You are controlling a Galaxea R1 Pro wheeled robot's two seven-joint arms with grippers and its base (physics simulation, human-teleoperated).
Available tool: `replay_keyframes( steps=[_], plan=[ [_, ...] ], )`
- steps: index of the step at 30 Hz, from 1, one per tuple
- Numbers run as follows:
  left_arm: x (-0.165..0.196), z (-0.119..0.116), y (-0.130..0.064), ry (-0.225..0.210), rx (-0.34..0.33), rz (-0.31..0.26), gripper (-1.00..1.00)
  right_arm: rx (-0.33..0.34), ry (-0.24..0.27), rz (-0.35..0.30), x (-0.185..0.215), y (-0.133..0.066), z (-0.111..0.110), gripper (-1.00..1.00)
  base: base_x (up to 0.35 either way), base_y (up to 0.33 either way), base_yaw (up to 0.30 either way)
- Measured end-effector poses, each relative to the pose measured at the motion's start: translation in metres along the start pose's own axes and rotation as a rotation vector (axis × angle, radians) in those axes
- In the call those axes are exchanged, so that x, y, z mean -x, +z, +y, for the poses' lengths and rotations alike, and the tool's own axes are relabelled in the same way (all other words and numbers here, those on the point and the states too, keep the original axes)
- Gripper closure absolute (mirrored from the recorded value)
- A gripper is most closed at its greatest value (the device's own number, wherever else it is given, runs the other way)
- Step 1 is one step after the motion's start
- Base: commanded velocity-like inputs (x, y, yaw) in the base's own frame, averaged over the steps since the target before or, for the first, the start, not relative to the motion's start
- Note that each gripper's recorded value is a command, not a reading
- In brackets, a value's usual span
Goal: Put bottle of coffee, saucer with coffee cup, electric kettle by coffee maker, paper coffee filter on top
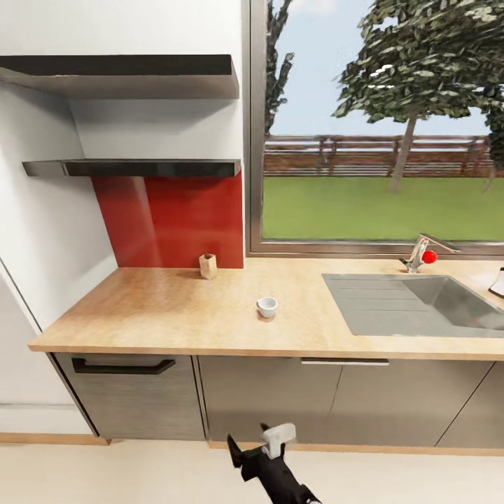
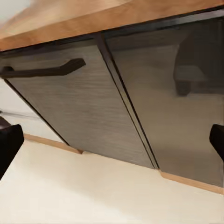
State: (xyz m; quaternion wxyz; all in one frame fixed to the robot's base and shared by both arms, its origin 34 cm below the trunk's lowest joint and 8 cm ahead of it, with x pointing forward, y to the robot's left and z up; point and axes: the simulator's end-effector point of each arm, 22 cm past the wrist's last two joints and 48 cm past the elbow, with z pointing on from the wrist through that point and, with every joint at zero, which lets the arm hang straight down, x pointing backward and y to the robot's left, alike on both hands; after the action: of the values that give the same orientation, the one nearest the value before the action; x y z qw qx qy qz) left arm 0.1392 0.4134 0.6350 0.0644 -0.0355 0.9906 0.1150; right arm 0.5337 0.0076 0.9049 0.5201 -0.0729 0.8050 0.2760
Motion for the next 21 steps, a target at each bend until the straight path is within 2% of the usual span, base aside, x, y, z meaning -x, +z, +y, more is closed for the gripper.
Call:
replay_keyframes(
  steps=[4,10,11,17,21],
  plan=[
    [0.001,0.0,0.0,-0.001,0.0,-0.001,-1.0,0.005,-0.004,-0.093,0.044,0.003,0.011,-1.0,0.0,0.0,0.0],
    [0.001,0.001,0.0,-0.001,0.001,-0.003,-1.0,0.042,0.015,-0.191,0.09,0.004,0.037,-1.0,0.0,0.0,0.0],
    [0.002,0.0,0.0,-0.002,0.0,-0.004,-1.0,0.058,0.018,-0.237,0.112,0.002,0.046,-1.0,0.0,0.0,0.0],
    [0.003,-0.003,0.0,-0.002,-0.003,-0.006,-1.0,0.108,0.023,-0.405,0.191,-0.018,0.069,-1.0,0.0,0.0,0.0],
    [0.003,-0.002,0.0,-0.002,-0.003,-0.007,-1.0,0.125,0.021,-0.463,0.217,-0.028,0.076,-1.0,0.0,0.0,0.0]
  ],
)
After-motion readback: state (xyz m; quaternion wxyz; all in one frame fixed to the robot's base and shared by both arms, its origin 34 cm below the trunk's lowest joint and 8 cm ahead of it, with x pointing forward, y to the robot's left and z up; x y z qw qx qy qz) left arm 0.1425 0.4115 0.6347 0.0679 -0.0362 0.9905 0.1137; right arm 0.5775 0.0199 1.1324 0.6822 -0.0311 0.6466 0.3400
